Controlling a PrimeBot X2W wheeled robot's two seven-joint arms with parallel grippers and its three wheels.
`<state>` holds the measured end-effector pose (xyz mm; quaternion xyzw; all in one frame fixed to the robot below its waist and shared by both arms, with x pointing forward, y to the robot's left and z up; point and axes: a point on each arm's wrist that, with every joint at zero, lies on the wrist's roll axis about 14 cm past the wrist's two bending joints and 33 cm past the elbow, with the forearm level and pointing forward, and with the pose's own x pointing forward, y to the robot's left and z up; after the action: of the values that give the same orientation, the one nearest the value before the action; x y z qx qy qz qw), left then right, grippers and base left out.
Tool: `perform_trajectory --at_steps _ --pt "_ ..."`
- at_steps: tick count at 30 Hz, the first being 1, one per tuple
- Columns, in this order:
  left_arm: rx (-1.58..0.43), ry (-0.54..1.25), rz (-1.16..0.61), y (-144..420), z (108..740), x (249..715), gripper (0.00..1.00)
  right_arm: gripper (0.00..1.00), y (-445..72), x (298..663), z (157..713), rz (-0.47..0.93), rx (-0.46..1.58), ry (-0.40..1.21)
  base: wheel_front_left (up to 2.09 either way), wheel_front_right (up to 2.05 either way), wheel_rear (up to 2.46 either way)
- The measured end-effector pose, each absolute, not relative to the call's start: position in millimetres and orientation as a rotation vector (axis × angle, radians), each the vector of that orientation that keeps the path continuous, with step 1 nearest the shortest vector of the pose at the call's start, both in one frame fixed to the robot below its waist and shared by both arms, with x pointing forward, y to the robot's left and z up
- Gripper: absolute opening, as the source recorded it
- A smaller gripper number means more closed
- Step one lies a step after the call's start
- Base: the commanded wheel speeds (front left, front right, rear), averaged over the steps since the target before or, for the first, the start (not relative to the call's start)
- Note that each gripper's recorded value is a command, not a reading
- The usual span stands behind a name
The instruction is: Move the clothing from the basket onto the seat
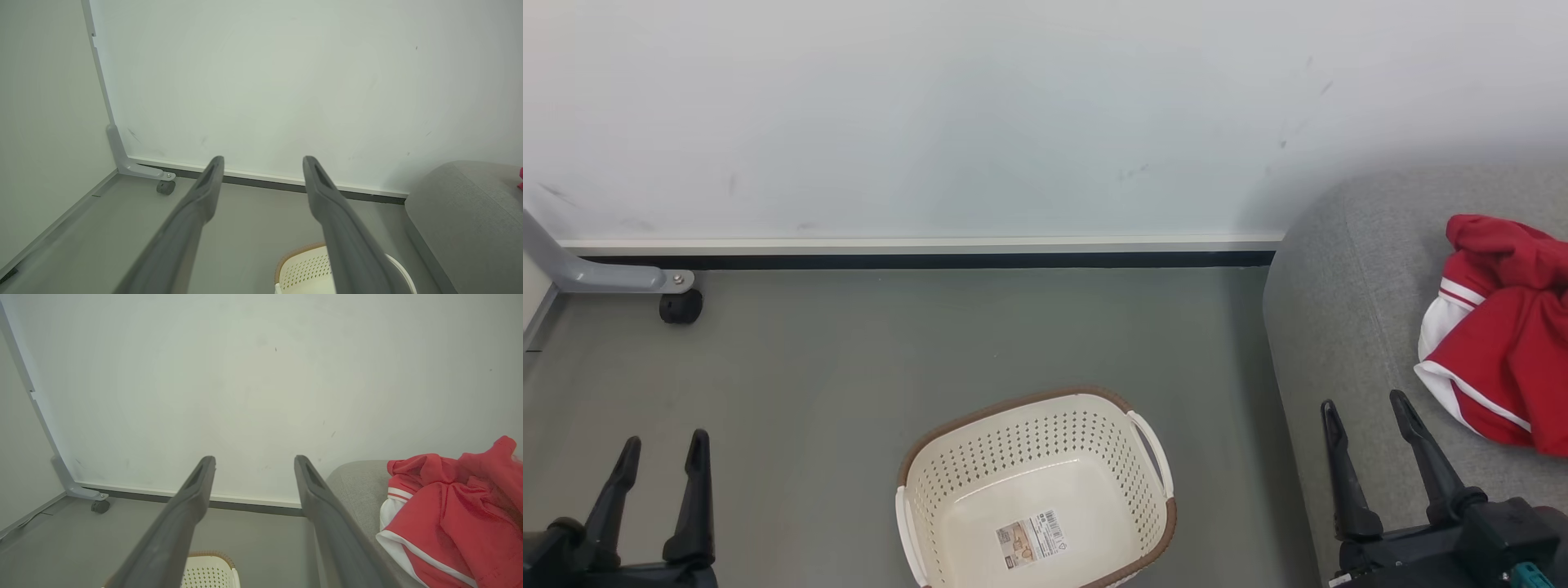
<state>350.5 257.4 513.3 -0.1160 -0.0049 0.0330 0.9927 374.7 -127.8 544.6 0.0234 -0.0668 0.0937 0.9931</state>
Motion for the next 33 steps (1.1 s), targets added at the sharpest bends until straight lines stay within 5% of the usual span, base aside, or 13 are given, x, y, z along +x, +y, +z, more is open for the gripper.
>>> perform_trajectory --at_steps 22,23,33 --pt "-0.231 -0.045 0.026 243.2 519.1 357.4 1.0 1.0 -133.2 376.7 549.6 0.166 0.04 -0.19 0.0 0.0 0.0" --pt "-0.233 -0.046 0.019 242.2 519.5 357.4 0.0 0.0 -133.3 376.6 549.8 0.166 0.039 -0.192 0.0 0.0 0.0" --pt "-0.309 0.045 0.039 228.5 487.8 348.6 0.0 0.0 -134.0 368.4 515.6 0.154 0.064 -0.082 0.0 0.0 0.0"
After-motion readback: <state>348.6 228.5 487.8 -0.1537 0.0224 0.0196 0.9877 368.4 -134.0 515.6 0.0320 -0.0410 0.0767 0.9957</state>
